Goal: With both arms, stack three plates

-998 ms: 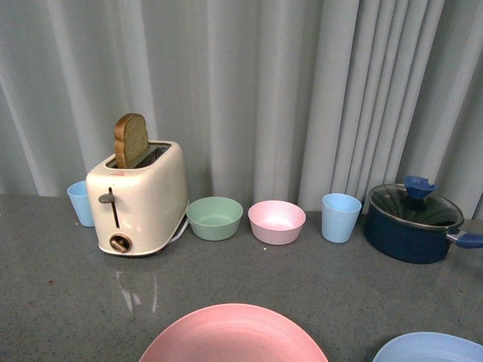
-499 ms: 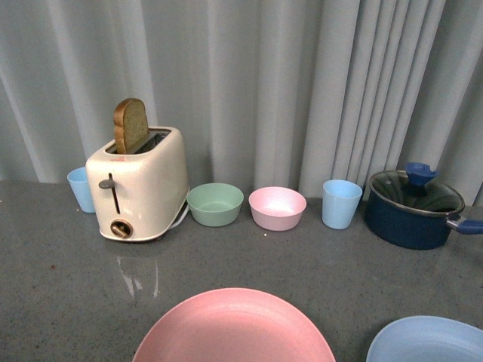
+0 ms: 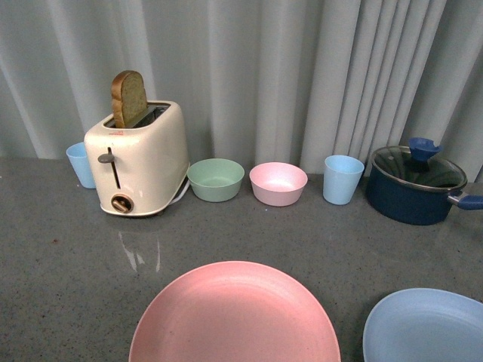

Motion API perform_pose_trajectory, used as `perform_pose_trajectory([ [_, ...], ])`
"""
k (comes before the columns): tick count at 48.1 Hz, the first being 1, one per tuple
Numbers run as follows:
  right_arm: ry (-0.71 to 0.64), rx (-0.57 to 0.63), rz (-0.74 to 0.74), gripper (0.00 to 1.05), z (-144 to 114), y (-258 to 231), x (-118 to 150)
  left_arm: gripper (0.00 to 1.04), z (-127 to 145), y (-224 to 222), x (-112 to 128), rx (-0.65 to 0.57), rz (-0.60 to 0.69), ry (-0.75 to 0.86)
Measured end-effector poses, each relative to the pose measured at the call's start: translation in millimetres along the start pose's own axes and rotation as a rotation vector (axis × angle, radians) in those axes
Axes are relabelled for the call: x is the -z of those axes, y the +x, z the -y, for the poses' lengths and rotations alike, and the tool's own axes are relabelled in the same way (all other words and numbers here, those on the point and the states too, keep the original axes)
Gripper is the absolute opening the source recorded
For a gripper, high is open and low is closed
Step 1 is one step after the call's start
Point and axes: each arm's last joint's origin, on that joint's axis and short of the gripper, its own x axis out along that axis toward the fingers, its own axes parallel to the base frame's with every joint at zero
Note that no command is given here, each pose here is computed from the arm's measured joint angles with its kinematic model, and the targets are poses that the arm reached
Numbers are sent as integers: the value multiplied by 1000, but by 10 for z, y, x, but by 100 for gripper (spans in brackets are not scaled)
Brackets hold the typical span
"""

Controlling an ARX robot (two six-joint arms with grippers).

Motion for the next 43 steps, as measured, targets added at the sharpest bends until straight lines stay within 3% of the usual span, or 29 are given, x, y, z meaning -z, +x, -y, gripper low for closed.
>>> perform_pose_trajectory([
  [21,0,0,0,97,0,0,0,5,0,-134,27,0,-6,0],
  [43,0,0,0,97,0,0,0,78,0,-134,27,0,-6,0],
])
